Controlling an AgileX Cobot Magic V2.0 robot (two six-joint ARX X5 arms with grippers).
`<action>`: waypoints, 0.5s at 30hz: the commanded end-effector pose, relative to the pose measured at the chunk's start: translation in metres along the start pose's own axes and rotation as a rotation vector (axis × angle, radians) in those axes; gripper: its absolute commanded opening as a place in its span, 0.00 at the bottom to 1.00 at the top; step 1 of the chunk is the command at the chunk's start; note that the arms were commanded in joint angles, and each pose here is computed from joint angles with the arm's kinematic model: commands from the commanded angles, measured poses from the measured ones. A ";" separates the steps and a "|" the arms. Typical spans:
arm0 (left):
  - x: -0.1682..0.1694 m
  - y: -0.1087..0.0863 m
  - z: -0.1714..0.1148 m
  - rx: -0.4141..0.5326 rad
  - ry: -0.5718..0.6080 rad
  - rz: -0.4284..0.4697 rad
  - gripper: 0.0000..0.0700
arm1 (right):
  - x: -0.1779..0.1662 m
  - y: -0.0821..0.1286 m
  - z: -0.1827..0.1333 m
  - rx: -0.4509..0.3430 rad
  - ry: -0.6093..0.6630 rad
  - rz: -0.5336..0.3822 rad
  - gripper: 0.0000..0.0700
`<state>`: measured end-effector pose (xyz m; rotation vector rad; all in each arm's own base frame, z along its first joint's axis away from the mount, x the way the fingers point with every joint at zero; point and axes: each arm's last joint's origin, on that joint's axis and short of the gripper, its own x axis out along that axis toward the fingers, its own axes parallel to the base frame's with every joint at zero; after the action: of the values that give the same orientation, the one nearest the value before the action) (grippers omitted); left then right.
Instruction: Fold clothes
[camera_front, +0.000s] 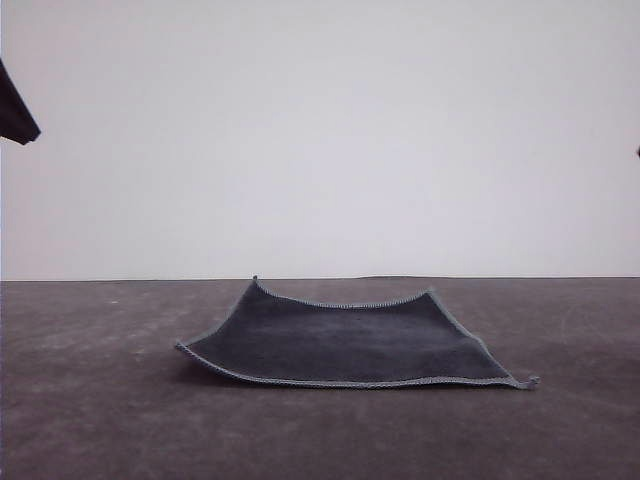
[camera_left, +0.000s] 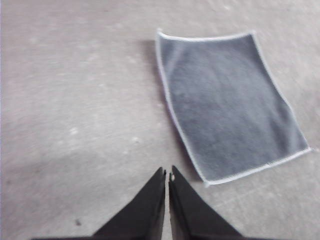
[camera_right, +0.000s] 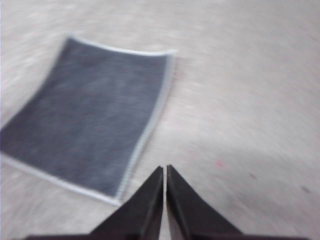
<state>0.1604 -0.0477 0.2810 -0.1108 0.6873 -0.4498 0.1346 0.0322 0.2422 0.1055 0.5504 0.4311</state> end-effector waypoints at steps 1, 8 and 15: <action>-0.002 -0.003 0.007 0.037 -0.030 -0.013 0.00 | 0.000 0.003 0.004 -0.048 -0.016 0.016 0.03; -0.004 -0.004 0.008 0.030 -0.039 -0.017 0.72 | 0.000 0.005 0.005 -0.076 -0.028 0.027 0.62; -0.005 -0.005 0.007 0.013 -0.041 -0.029 0.73 | 0.000 0.005 0.005 -0.072 -0.031 0.027 0.63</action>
<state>0.1587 -0.0490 0.2836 -0.1083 0.6652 -0.4688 0.1345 0.0357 0.2438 0.0541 0.5230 0.4687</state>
